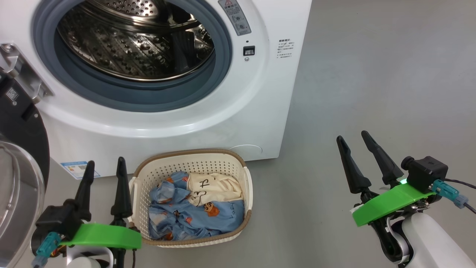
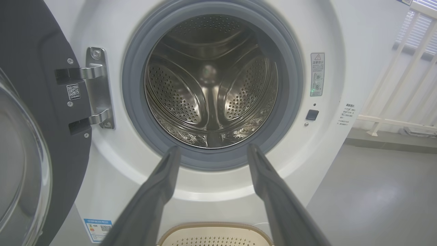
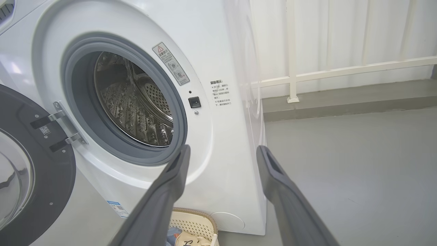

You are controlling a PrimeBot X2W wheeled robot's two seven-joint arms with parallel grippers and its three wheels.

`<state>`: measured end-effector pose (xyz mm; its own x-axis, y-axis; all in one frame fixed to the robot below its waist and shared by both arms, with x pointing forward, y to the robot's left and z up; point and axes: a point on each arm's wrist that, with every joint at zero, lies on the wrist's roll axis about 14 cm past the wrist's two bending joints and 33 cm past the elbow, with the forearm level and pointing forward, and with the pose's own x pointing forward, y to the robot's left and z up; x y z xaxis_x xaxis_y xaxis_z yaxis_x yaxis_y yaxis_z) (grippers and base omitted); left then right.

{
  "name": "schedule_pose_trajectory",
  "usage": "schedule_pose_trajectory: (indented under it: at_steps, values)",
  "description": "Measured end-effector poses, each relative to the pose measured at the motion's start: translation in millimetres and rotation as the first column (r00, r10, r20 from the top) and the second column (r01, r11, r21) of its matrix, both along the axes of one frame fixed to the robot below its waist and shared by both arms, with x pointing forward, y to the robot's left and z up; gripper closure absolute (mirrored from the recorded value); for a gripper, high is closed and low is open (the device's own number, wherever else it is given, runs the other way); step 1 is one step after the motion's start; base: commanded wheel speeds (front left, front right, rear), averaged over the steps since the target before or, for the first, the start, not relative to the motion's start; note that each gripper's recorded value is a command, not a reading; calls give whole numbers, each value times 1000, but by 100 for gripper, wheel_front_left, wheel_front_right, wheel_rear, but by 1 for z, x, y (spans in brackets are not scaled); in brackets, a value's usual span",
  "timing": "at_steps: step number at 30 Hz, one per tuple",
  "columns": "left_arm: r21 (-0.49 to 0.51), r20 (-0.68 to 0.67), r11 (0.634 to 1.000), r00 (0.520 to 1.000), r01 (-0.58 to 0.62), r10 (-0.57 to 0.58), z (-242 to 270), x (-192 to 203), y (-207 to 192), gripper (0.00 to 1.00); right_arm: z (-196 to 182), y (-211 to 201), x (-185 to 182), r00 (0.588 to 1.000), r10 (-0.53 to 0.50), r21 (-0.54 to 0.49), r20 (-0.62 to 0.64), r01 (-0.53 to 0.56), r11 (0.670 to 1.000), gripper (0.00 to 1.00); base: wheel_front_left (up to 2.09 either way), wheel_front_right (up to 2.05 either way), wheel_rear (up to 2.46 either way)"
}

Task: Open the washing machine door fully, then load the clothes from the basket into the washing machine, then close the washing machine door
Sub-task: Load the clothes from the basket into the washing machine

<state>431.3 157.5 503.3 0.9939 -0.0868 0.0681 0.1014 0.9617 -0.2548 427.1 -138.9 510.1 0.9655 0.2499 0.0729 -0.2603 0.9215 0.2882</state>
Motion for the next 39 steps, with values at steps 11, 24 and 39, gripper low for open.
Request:
schedule_pose_trajectory:
  at_steps: [11,24,39]
  values:
    - [2,-25,1000,1000,0,0,-9,1,0,0,-5,-1,1,1000,-3,0,-13,3,1000,0,0,0,0]
    - [-5,-124,999,991,42,-42,-43,7,-17,0,-27,-12,6,997,-38,7,-72,38,999,0,0,0,0]
    - [-12,-303,990,943,140,-137,-107,34,-49,0,-60,-28,22,984,-92,13,-151,95,995,0,0,0,0]
